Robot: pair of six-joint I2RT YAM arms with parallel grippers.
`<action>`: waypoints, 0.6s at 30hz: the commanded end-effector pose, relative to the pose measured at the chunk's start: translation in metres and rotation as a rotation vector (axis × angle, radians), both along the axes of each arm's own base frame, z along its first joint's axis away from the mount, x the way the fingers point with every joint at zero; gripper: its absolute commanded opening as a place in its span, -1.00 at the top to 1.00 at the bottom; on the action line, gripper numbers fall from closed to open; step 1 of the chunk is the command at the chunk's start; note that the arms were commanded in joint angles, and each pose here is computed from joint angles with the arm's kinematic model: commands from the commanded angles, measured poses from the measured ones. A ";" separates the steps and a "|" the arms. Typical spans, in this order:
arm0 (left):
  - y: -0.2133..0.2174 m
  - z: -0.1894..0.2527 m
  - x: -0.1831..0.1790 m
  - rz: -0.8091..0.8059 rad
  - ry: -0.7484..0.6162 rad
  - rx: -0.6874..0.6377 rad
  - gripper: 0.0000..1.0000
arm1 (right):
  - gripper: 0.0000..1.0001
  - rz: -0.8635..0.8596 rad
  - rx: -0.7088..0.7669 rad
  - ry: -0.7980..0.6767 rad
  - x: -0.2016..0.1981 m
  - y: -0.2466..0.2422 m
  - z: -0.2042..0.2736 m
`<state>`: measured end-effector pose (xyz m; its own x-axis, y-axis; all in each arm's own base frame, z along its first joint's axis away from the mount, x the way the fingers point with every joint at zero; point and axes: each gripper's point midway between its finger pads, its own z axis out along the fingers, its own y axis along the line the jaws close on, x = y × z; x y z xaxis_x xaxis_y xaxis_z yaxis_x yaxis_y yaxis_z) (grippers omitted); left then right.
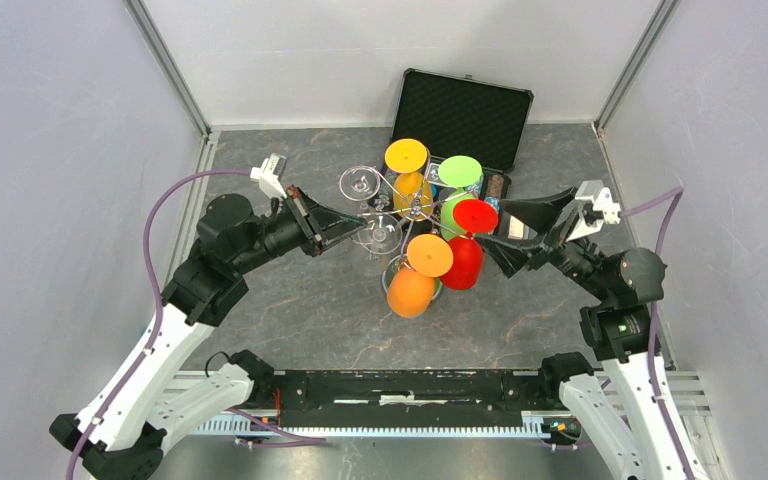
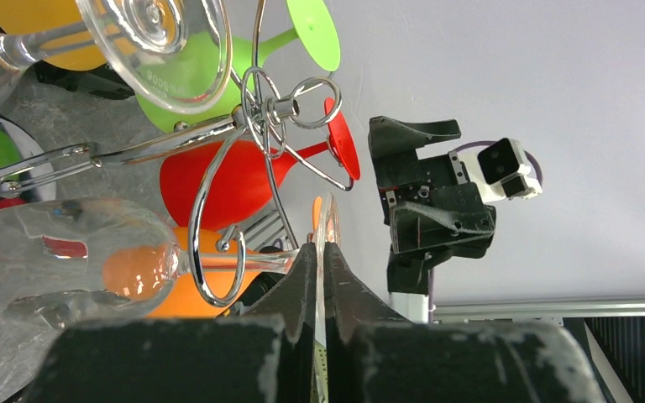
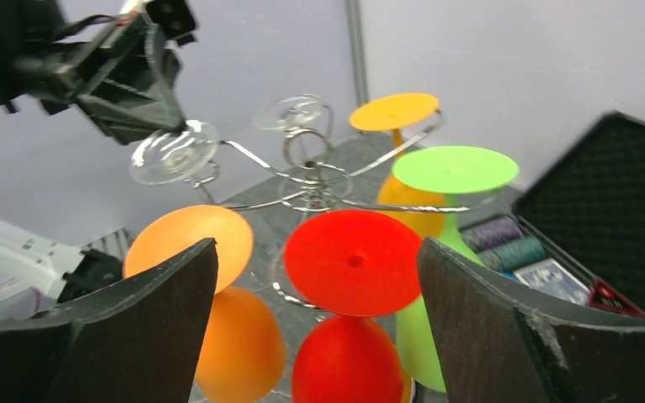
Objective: Take the wine glass off the wine glass rack
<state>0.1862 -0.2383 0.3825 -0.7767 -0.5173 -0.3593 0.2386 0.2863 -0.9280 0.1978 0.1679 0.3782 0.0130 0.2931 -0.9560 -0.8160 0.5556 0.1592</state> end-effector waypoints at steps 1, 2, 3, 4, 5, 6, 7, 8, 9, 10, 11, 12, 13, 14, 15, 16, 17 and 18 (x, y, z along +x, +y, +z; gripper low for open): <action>0.001 0.019 -0.013 -0.028 -0.031 -0.076 0.95 | -0.90 0.207 0.030 -0.198 -0.042 0.016 0.022; 0.002 0.018 -0.014 -0.028 -0.023 -0.074 0.96 | -0.90 0.246 0.039 -0.222 -0.050 0.018 0.024; 0.002 0.017 -0.015 -0.029 -0.018 -0.073 0.95 | -0.90 0.281 0.049 -0.235 -0.057 0.020 0.025; 0.002 0.017 -0.017 -0.031 -0.016 -0.076 0.95 | -0.90 0.308 0.059 -0.250 -0.063 0.021 0.028; 0.003 0.018 -0.018 -0.033 -0.017 -0.080 0.95 | -0.90 0.324 0.066 -0.255 -0.065 0.021 0.028; 0.004 0.018 -0.019 -0.033 -0.013 -0.082 0.96 | -0.90 0.341 0.073 -0.260 -0.068 0.022 0.030; 0.004 0.019 -0.020 -0.032 -0.012 -0.083 0.95 | -0.89 0.352 0.077 -0.257 -0.070 0.023 0.031; 0.005 0.019 -0.022 -0.033 -0.012 -0.083 0.95 | -0.88 0.366 0.083 -0.253 -0.071 0.024 0.032; 0.006 0.019 -0.023 -0.034 -0.013 -0.086 0.95 | -0.87 0.375 0.088 -0.242 -0.071 0.025 0.033; 0.006 0.020 -0.024 -0.034 -0.014 -0.090 0.95 | -0.87 0.381 0.094 -0.239 -0.071 0.026 0.035; 0.007 0.020 -0.025 -0.034 -0.011 -0.094 0.95 | -0.87 0.383 0.102 -0.224 -0.070 0.028 0.035; 0.008 0.020 -0.027 -0.035 -0.012 -0.097 0.95 | -0.87 0.388 0.106 -0.211 -0.069 0.030 0.038; 0.008 0.020 -0.027 -0.032 -0.007 -0.097 0.95 | -0.87 0.385 0.105 -0.181 -0.064 0.033 0.037; 0.010 0.019 -0.028 -0.030 -0.008 -0.094 0.95 | -0.87 0.370 0.101 -0.140 -0.057 0.037 0.037; 0.010 0.019 -0.029 -0.027 -0.007 -0.093 0.95 | -0.86 0.348 0.094 -0.107 -0.049 0.040 0.036; 0.011 0.019 -0.029 -0.024 -0.006 -0.093 0.95 | -0.85 0.319 0.082 -0.099 -0.041 0.043 0.040; 0.012 0.020 -0.030 -0.023 -0.009 -0.094 0.95 | -0.84 0.314 0.069 -0.083 -0.039 0.048 0.041; 0.013 0.021 -0.031 -0.022 -0.010 -0.096 0.95 | -0.82 0.296 0.057 -0.068 -0.033 0.052 0.041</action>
